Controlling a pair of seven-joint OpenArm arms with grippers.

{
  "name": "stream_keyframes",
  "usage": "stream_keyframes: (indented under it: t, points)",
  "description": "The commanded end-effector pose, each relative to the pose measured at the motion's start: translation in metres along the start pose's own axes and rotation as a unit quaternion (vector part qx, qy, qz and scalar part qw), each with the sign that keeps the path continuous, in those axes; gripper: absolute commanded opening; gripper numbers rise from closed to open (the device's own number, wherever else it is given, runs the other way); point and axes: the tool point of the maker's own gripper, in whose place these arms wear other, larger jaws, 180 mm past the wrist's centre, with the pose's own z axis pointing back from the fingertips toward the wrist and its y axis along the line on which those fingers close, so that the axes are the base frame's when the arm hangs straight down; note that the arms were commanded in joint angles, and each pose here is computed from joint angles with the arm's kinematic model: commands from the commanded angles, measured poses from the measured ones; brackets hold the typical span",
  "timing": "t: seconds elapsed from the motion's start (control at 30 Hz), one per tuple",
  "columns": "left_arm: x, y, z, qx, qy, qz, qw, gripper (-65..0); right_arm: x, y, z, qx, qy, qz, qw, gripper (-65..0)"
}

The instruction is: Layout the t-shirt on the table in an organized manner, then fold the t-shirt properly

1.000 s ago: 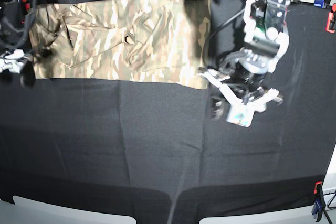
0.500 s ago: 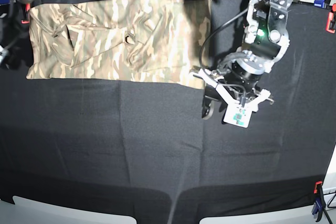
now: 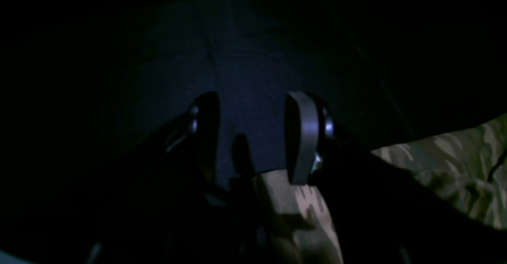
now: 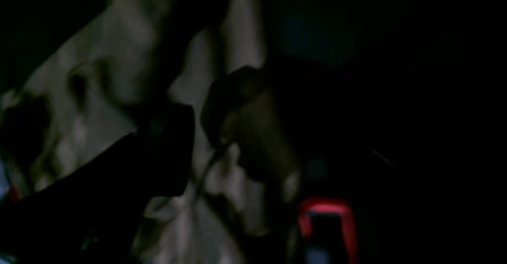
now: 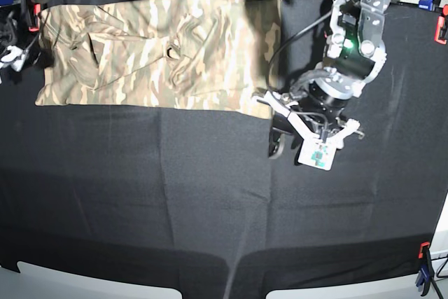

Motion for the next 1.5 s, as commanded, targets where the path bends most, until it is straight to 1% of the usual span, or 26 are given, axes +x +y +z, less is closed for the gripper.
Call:
stream_keyframes:
  t: [0.0, 0.07, 0.17, 0.3, 0.4, 0.57, 0.77, 0.83, 0.97, 1.1, 1.17, 1.27, 1.47]
  points:
    - [0.018, 0.000, 0.002, 0.000, -0.031, -0.002, 1.000, -40.0, 0.017, -0.005, 0.010, -0.013, -0.018, 0.018, 0.9996, -17.6]
    - [0.018, 0.000, 0.002, 0.000, -0.030, -0.002, 1.000, -40.0, 0.017, -0.008, 0.010, -0.023, -0.018, 0.022, 0.9993, -17.6]
    - [0.018, 0.000, 0.002, 0.000, -0.031, -0.002, 1.000, -40.0, 0.015, -0.007, 0.007, -0.020, -0.015, 0.022, 0.9994, -17.6]
    - [0.017, 0.000, 0.002, 0.000, -0.030, -0.002, 1.000, -40.0, -0.001, 0.004, -0.006, -0.006, 0.019, 0.029, 0.9994, -17.6]
    - [0.017, 0.000, 0.002, 0.000, -0.030, -0.002, 1.000, -40.0, -0.012, 0.021, -0.019, 0.026, 0.046, 0.033, 0.9981, -17.6]
    - [0.017, 0.000, 0.002, 0.000, -0.030, -0.002, 1.000, -40.0, -0.027, 0.053, -0.030, 0.095, 0.081, 0.029, 0.9918, -17.6]
    - [0.018, 0.000, 0.002, 0.000, -0.031, -0.002, 1.000, -40.0, -0.045, 0.072, -0.033, 0.135, 0.124, 0.031, 0.9825, -17.6]
    - [0.017, 0.000, 0.002, 0.000, -0.030, -0.002, 1.000, -40.0, -0.048, 0.077, -0.033, 0.145, 0.133, 0.031, 0.9800, -17.6]
    - [0.017, 0.000, 0.002, 0.000, -0.030, -0.002, 1.000, -40.0, -0.046, 0.079, -0.033, 0.152, 0.128, 0.029, 0.9797, -17.6]
    - [0.017, 0.000, 0.002, 0.000, -0.030, -0.002, 1.000, -40.0, -0.038, 0.087, -0.032, 0.174, 0.107, 0.019, 0.9788, -17.6]
    - [0.017, 0.000, 0.002, 0.000, -0.030, -0.002, 1.000, -40.0, -0.031, 0.095, -0.031, 0.194, 0.088, 0.010, 0.9769, -17.6]
    - [0.017, 0.000, 0.002, 0.000, -0.030, -0.002, 1.000, -40.0, -0.020, 0.107, -0.027, 0.229, 0.061, -0.004, 0.9716, -17.6]
    - [0.017, 0.000, 0.002, 0.000, -0.030, -0.002, 1.000, -40.0, -0.021, 0.107, -0.027, 0.230, 0.062, -0.004, 0.9713, -17.6]
